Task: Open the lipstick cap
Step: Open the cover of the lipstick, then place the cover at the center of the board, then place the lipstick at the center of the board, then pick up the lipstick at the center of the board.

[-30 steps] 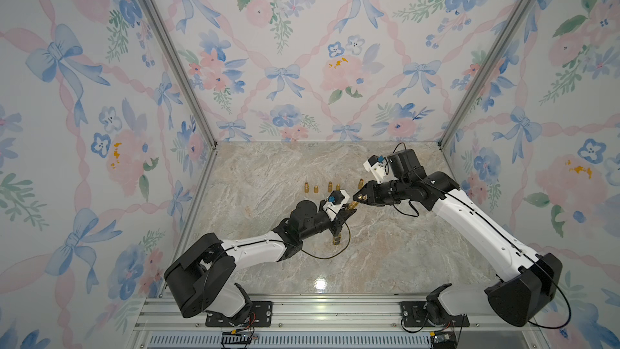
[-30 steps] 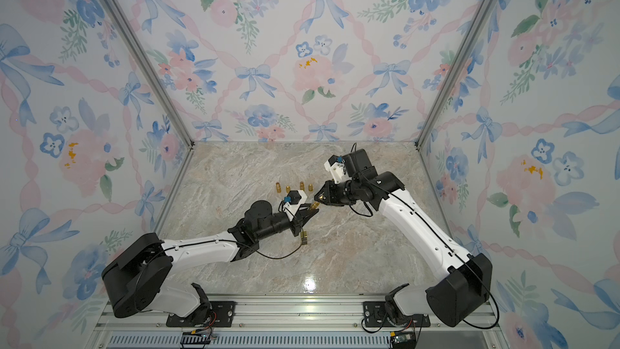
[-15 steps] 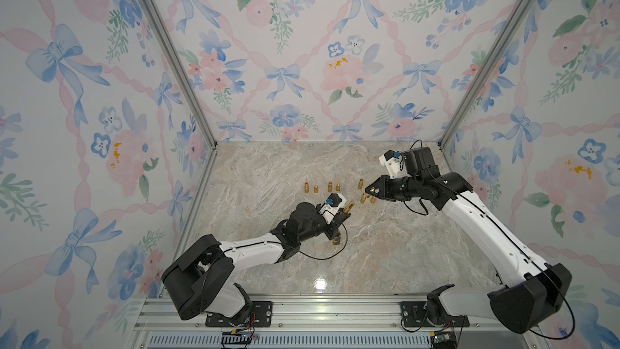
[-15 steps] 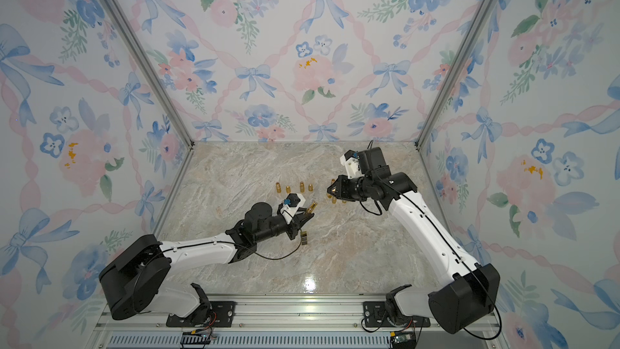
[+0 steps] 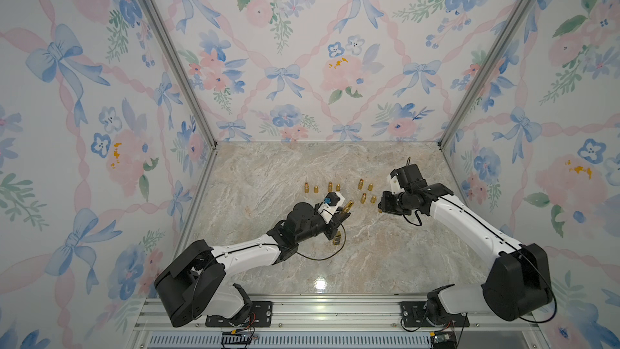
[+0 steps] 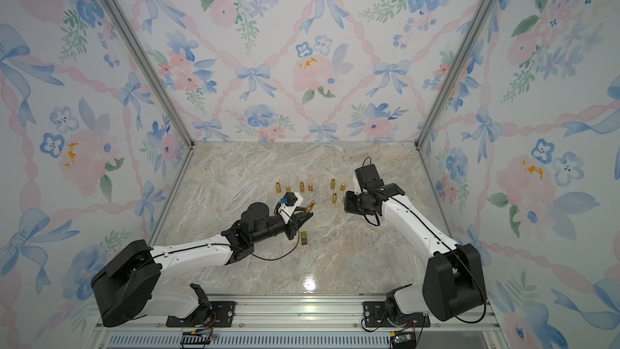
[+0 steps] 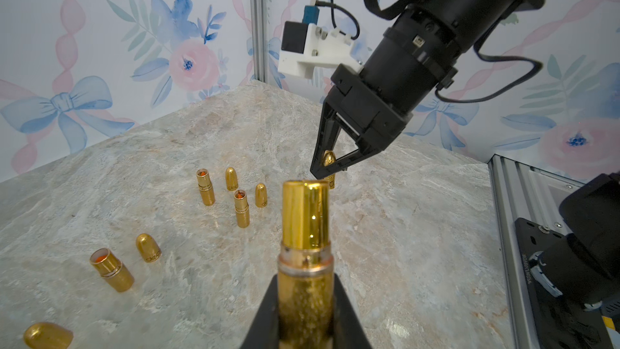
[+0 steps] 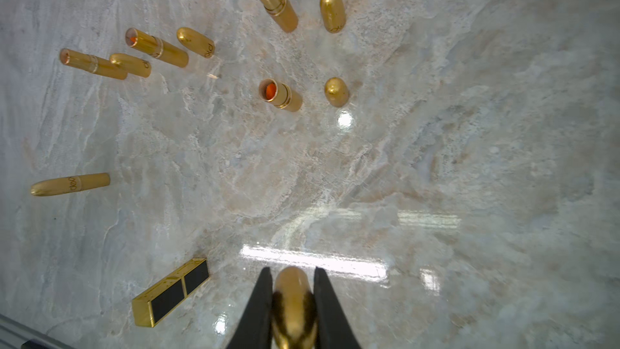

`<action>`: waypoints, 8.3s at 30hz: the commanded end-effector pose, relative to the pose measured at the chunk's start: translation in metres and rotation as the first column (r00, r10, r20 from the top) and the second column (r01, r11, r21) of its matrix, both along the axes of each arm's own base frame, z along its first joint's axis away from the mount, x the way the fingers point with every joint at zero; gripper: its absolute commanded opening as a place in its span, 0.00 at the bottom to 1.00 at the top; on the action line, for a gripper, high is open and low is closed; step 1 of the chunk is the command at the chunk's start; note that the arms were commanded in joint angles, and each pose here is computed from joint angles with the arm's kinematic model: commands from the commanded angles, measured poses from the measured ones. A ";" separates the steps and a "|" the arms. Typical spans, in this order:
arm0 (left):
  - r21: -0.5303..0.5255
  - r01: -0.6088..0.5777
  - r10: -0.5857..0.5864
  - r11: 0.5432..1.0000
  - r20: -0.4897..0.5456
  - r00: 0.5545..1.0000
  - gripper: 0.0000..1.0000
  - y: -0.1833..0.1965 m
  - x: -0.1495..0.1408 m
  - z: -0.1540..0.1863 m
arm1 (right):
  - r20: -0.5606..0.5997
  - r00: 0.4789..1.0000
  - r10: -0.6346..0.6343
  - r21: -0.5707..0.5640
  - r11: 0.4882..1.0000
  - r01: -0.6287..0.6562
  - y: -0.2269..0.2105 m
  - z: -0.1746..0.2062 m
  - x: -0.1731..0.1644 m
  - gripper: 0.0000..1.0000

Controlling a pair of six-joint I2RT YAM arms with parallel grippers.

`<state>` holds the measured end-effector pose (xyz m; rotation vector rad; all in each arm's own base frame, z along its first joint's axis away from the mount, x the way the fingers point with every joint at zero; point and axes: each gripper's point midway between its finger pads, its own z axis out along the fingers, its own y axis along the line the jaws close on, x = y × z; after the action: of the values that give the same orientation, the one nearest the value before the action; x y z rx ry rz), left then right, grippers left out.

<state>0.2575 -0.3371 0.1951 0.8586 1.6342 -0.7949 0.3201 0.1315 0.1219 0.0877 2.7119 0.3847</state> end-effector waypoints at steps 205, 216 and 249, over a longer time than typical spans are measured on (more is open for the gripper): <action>0.039 -0.494 0.495 0.869 -0.038 0.868 0.98 0.100 0.025 0.003 | 0.273 0.926 0.260 -0.172 0.960 -0.219 0.105 0.058 0.003 0.59; 0.046 -0.706 0.703 0.707 -0.153 0.694 0.98 0.182 0.040 0.001 | 0.165 0.907 0.388 -0.101 0.921 -0.375 0.207 0.051 -0.017 0.64; 0.038 -0.885 0.859 0.463 -0.264 0.438 0.98 0.268 0.029 -0.035 | 0.079 0.889 0.451 -0.094 0.891 -0.443 0.332 -0.067 0.008 0.45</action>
<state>0.2883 -0.0756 0.1668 -0.2516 1.9089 -0.2286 0.3257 0.4613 0.0608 -0.5583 2.6332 0.4455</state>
